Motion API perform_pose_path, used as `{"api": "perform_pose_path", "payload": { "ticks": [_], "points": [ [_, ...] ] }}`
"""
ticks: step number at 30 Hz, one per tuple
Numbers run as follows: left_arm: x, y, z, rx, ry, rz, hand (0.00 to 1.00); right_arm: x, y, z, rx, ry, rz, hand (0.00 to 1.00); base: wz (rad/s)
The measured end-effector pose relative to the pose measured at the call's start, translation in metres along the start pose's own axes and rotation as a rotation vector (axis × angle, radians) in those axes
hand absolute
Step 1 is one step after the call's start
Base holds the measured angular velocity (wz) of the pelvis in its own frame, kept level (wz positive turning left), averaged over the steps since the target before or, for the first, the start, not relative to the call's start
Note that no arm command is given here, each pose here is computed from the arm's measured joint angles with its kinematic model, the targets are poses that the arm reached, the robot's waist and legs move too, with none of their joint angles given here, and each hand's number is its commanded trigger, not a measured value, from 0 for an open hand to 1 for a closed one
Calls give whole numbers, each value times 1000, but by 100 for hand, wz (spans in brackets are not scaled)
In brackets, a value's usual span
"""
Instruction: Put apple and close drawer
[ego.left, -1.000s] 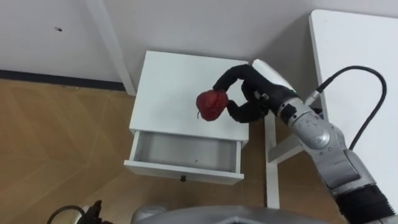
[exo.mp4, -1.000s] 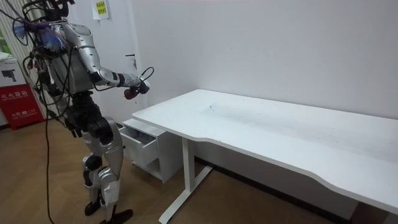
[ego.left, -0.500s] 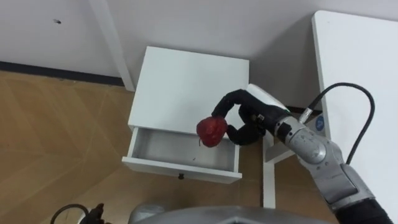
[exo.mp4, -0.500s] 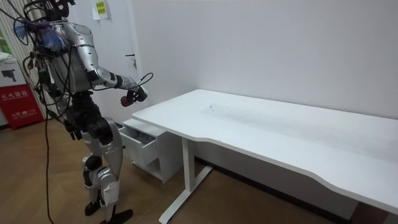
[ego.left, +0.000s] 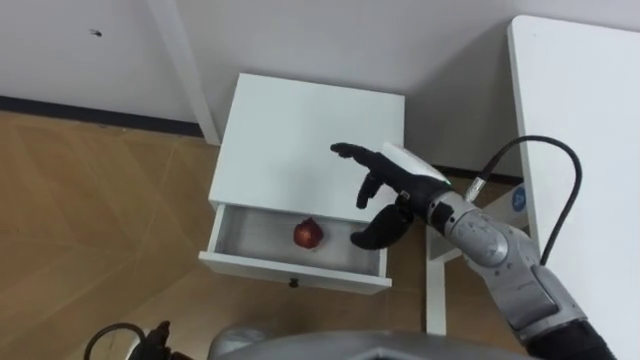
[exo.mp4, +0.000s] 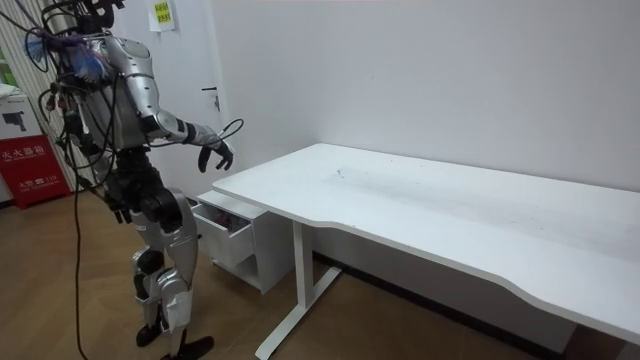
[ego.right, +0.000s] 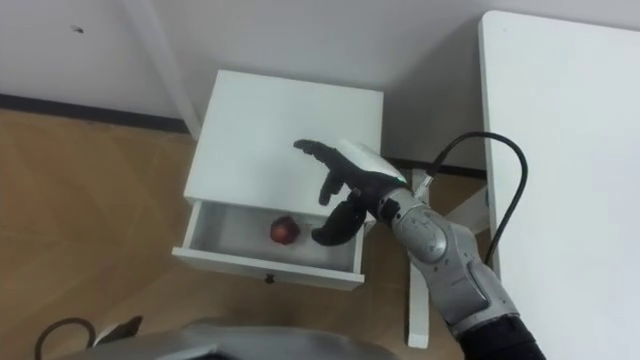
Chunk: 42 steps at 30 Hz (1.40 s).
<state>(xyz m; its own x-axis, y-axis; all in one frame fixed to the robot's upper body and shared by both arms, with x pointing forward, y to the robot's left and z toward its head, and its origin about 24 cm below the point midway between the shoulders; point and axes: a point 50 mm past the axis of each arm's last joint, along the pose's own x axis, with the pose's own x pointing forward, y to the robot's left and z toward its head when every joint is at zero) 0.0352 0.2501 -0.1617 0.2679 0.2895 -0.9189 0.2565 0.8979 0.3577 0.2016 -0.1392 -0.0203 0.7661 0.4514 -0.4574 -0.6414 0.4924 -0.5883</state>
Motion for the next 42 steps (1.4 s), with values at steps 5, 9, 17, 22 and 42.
{"api": "perform_pose_path", "payload": {
  "ticks": [5,9,17,22,42],
  "points": [
    [0,-2,4,-5,-14,-2,0,-2,5,-2,12,11,12,0,0],
    [0,-2,4,-6,-14,-1,0,-2,5,-3,17,20,18,0,0],
    [-1,-3,1,-19,-5,4,0,-4,9,-20,62,82,11,0,3],
    [-2,-8,-4,-32,12,7,0,-18,13,-75,181,311,-116,0,18],
    [-11,7,-52,-81,208,45,0,-148,124,-191,672,1193,-137,0,3]
  ]
}}
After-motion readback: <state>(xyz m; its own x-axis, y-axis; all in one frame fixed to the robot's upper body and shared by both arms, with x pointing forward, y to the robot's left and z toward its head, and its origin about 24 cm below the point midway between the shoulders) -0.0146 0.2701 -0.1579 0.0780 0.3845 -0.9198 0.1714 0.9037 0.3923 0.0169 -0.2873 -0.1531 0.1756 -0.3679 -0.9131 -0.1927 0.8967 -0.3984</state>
